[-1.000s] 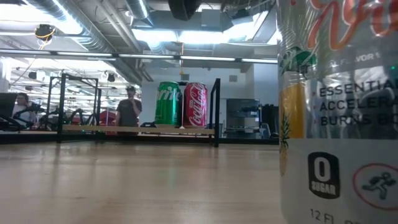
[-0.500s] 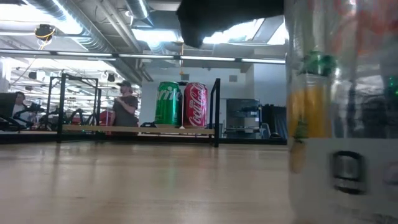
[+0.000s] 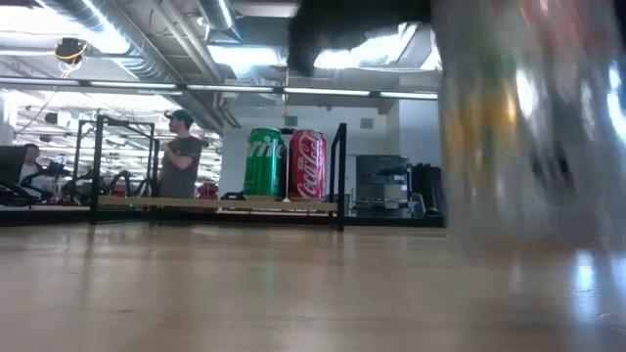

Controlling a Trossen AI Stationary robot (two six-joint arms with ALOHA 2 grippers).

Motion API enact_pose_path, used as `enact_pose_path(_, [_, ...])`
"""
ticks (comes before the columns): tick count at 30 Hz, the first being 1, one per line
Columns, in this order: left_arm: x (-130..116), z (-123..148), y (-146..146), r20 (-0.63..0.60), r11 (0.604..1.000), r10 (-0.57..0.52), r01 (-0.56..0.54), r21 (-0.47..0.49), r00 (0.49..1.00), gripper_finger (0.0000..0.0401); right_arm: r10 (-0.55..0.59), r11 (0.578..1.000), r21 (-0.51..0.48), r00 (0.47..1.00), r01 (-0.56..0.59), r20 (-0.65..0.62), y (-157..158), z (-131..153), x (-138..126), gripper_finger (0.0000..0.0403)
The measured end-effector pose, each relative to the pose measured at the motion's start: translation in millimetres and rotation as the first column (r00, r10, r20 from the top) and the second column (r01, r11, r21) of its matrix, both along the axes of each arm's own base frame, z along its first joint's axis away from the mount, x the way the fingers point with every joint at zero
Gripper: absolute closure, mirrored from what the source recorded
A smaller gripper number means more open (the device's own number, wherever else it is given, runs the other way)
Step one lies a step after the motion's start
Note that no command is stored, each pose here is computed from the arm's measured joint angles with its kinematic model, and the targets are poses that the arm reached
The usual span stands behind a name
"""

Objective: Place canned beverage on shelf
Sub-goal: Put the right white-yellow soda can on the shelf

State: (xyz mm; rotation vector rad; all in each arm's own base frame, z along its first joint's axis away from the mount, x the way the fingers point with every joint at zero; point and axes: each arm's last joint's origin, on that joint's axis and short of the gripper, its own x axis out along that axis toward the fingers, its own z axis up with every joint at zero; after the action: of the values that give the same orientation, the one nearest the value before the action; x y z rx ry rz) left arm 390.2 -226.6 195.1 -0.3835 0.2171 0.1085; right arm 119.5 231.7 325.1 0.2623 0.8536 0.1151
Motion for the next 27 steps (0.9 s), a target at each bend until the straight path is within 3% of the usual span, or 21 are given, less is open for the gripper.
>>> enact_pose_path(6, [-21,72,24,0.040,0.999,0.037,-0.037,-0.024,0.998,0.0177,-0.007,1.000,-0.010,1.000,0.007,0.008,-3,1,2,0.0105])
enact_pose_path(13, [-64,144,95,-0.060,0.990,0.141,-0.139,0.037,0.988,0.0177,-0.072,0.991,-0.110,0.997,0.072,0.008,-43,12,19,0.0105])
enact_pose_path(23, [-138,186,223,-0.287,0.939,0.321,-0.262,0.224,0.903,0.0177,-0.267,0.923,-0.270,0.962,0.274,0.062,-139,38,36,0.0105])
enact_pose_path(27, [-161,191,265,-0.297,0.950,0.291,-0.236,0.206,0.909,0.0177,-0.345,0.902,-0.260,0.937,0.345,0.049,-170,43,40,0.0105])
